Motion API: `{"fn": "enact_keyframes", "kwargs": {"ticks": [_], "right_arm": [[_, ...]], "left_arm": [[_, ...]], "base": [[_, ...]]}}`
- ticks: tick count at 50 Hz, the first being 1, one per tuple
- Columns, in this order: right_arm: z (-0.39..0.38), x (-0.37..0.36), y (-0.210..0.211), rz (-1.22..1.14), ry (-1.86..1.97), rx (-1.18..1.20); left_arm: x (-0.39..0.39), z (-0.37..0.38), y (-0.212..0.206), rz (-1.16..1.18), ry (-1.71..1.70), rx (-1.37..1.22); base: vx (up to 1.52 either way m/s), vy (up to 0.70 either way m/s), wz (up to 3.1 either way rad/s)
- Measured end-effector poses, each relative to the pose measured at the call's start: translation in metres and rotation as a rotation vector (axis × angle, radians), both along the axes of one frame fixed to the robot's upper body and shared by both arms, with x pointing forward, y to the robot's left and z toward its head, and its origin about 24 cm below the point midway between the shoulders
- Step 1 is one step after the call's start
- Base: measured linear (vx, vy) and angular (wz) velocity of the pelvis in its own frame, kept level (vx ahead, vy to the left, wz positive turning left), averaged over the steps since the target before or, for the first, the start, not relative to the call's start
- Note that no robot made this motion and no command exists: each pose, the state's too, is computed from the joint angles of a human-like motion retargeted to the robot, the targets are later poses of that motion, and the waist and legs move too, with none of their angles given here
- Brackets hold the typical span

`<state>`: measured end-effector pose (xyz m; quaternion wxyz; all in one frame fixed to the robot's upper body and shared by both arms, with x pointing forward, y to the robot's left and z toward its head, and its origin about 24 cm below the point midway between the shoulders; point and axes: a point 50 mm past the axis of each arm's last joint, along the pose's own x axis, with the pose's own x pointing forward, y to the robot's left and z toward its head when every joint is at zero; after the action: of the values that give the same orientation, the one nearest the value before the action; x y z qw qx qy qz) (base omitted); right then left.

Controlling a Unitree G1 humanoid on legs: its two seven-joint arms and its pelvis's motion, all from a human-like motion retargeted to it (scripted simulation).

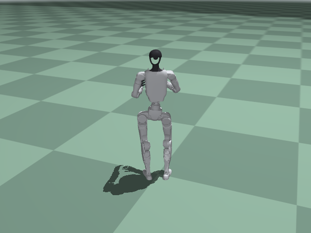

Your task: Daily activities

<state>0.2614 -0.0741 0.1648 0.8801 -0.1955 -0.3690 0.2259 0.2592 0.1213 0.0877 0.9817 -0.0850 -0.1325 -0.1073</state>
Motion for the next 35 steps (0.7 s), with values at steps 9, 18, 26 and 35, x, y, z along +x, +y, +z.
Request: {"fn": "enact_keyframes", "kwargs": {"ticks": [9,18,26,35], "right_arm": [[-0.006,0.004,0.004,0.016,0.048,-0.011],[-0.010,0.007,0.005,0.036,0.097,-0.017],[-0.013,0.007,0.005,0.055,0.134,-0.010],[-0.012,0.007,0.007,0.063,0.151,0.041]], "left_arm": [[0.004,0.002,-0.007,-0.041,0.016,-0.044],[0.006,0.004,-0.014,-0.093,0.024,-0.074],[0.007,0.007,-0.019,-0.124,0.018,-0.095],[0.005,0.012,-0.025,-0.130,-0.009,-0.111]], "base": [[0.00,0.00,0.00],[0.00,0.00,0.00],[0.00,0.00,0.00],[0.00,0.00,0.00]]}}
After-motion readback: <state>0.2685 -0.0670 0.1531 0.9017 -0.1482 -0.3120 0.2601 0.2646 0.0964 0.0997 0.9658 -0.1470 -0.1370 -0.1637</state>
